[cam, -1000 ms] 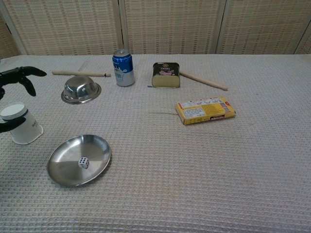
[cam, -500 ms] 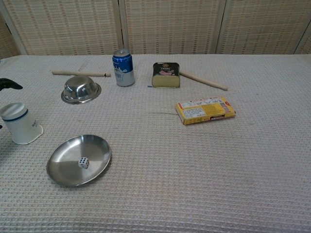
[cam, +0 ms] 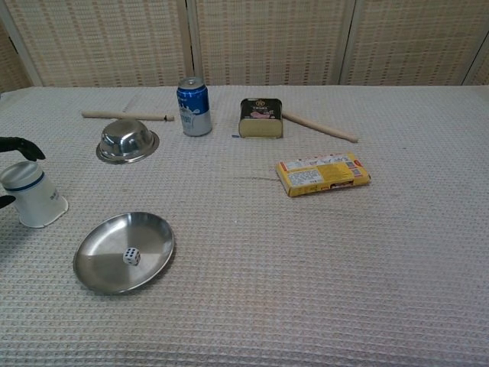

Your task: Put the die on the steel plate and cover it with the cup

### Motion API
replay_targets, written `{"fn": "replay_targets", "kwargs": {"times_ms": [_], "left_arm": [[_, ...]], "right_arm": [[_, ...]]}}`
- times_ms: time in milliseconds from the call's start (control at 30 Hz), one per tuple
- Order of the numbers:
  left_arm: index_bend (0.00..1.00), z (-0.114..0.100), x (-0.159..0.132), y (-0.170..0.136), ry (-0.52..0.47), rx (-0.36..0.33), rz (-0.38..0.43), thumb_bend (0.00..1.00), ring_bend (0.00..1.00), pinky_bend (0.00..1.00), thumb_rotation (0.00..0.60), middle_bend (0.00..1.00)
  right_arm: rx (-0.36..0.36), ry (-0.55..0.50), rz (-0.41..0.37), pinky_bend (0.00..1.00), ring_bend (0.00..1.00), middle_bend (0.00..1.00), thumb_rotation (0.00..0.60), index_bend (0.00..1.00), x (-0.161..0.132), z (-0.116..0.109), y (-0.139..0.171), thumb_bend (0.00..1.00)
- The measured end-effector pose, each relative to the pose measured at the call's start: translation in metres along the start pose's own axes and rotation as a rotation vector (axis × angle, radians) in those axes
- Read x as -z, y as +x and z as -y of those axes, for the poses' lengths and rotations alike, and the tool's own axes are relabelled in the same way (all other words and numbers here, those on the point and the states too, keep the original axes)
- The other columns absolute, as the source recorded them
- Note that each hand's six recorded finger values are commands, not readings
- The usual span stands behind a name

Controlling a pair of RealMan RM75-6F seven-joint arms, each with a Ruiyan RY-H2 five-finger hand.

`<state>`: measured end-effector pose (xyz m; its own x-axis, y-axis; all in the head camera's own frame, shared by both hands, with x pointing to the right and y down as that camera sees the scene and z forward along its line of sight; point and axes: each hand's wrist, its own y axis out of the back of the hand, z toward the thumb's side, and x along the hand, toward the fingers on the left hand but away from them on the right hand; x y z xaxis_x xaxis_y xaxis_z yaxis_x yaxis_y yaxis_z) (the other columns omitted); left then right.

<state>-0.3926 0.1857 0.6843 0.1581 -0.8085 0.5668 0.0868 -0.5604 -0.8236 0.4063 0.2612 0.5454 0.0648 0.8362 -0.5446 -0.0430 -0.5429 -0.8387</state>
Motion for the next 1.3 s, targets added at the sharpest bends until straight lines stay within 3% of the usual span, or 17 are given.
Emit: {"fn": "replay_targets", "kwargs": {"times_ms": [200,533,767,967,1300], "left_arm": [[0.32,0.002,0.000,0.002,0.016,0.013,-0.004,0.35,0.83,0.97,0.600,0.35],[0.43,-0.005,-0.005,0.000,0.012,-0.035,0.016,0.36,0.83,0.97,0.600,0.57],[0.43,-0.017,-0.022,-0.015,-0.059,-0.081,0.085,0.36,0.83,0.97,0.600,0.58],[0.43,-0.023,-0.061,-0.042,-0.143,-0.067,0.248,0.36,0.84,0.98,0.600,0.58],[0.43,-0.010,-0.108,-0.045,-0.082,-0.042,0.355,0.36,0.84,0.97,0.600,0.58]], "right_arm": [[-0.002,0.001,0.002,0.00,0.00,0.00,0.579,0.00,0.000,0.000,-0.001,0.17],[-0.007,0.002,0.002,0.00,0.00,0.00,0.580,0.00,0.000,0.002,-0.002,0.17],[-0.015,0.001,-0.001,0.00,0.00,0.00,0.580,0.00,0.000,0.003,-0.003,0.17],[-0.021,-0.001,-0.009,0.00,0.00,0.00,0.580,0.00,-0.001,0.004,-0.002,0.17],[-0.025,-0.008,-0.016,0.00,0.00,0.00,0.579,0.00,-0.002,0.003,0.000,0.17]]}}
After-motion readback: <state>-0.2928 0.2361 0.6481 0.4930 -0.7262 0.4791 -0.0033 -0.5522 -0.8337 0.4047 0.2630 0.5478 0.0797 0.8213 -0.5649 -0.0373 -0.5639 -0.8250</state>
